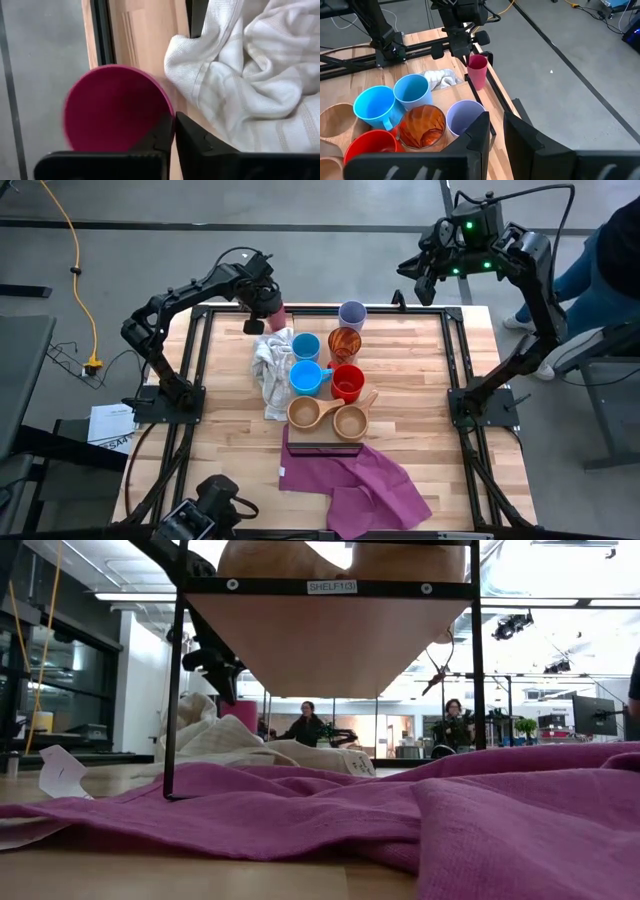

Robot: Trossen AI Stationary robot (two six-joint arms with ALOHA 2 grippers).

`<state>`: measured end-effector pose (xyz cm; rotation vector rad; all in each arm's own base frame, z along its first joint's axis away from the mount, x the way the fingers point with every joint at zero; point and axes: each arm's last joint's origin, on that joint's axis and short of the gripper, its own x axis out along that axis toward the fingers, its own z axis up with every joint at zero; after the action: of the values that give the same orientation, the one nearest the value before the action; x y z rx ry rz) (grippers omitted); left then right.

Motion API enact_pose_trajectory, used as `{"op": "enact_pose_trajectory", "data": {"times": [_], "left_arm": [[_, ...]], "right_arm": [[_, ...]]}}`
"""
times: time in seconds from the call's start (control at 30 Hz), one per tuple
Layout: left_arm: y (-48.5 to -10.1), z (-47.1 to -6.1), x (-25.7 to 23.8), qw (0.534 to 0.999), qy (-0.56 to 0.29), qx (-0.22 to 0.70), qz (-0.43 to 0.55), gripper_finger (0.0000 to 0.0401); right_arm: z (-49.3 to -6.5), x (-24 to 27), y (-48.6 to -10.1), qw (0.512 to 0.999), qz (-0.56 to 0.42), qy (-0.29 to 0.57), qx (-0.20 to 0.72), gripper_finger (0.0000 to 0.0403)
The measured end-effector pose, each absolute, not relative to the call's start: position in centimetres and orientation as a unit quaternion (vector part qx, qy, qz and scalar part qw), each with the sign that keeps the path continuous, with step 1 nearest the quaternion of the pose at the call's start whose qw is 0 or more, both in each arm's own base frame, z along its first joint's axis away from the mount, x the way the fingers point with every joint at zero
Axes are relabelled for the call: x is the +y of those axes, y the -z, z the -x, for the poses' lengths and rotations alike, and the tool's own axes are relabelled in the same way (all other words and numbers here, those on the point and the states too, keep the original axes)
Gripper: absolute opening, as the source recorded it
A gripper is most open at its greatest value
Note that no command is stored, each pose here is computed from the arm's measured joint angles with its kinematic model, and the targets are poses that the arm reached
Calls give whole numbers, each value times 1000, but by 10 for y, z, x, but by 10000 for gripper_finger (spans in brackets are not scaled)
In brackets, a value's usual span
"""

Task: Stack small to large cups/mugs on shelf
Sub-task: Put the pink cup on the shelf

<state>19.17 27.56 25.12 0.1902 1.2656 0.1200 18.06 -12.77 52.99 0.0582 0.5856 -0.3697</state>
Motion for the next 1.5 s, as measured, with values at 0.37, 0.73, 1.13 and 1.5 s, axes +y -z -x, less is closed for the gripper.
{"op": "enact_pose_trajectory", "data": {"times": [0.37, 0.73, 1.13, 1.5], "left_arm": [[-266, -187, 265, 781, -50, 619, -68, 2], [-397, -194, 254, 862, -112, 480, -119, 0], [-444, -216, 202, 867, -68, 465, -164, 0], [-441, -236, 171, 859, -20, 481, -174, 0]], "right_arm": [[-181, -128, -530, 941, -23, 180, 287, 45], [-181, -128, -530, 941, -14, 177, 289, 45], [-180, -126, -528, 939, -14, 164, 302, 45], [-177, -124, -528, 940, -10, 151, 305, 46]]}}
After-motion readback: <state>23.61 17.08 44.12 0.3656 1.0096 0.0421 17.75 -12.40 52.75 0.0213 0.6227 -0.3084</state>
